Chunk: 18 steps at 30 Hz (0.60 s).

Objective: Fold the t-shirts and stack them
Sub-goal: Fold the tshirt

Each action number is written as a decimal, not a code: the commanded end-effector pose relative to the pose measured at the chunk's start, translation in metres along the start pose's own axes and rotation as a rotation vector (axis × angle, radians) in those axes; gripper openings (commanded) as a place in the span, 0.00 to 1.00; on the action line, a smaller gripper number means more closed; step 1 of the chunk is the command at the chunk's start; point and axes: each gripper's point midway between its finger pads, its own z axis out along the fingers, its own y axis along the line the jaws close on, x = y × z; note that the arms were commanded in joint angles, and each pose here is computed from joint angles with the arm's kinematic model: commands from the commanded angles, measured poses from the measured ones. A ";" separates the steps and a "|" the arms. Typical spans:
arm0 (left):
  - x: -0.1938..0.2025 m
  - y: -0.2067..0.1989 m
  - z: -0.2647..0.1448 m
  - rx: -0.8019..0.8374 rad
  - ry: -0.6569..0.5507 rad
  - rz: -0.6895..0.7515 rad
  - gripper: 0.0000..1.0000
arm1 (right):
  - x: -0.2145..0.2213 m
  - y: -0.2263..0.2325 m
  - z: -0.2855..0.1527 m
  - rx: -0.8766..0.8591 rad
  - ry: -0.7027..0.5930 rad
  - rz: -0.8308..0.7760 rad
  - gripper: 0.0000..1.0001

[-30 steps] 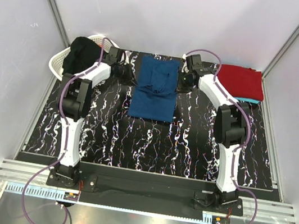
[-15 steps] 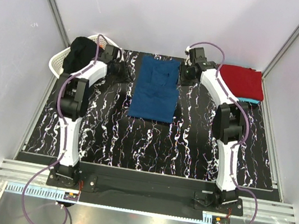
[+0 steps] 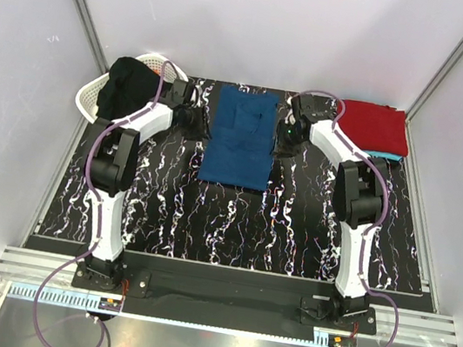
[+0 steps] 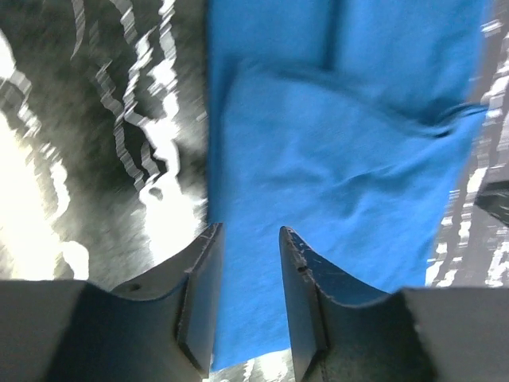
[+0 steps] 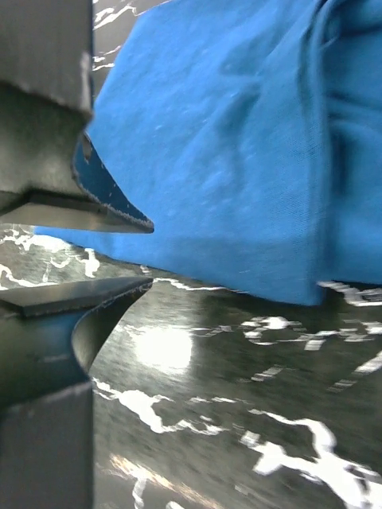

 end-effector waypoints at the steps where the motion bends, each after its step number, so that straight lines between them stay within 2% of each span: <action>1: -0.003 0.013 -0.017 -0.064 -0.015 0.035 0.41 | -0.010 0.022 -0.041 -0.080 -0.067 0.029 0.36; 5: 0.015 0.014 -0.038 -0.072 -0.004 0.040 0.45 | 0.030 0.021 -0.047 -0.109 0.006 0.097 0.45; 9: 0.040 0.021 -0.041 -0.069 0.045 0.031 0.47 | 0.053 0.031 -0.056 -0.198 0.022 0.124 0.50; 18: 0.076 0.027 -0.030 -0.043 0.132 0.023 0.48 | 0.085 0.037 -0.046 -0.311 0.052 0.120 0.50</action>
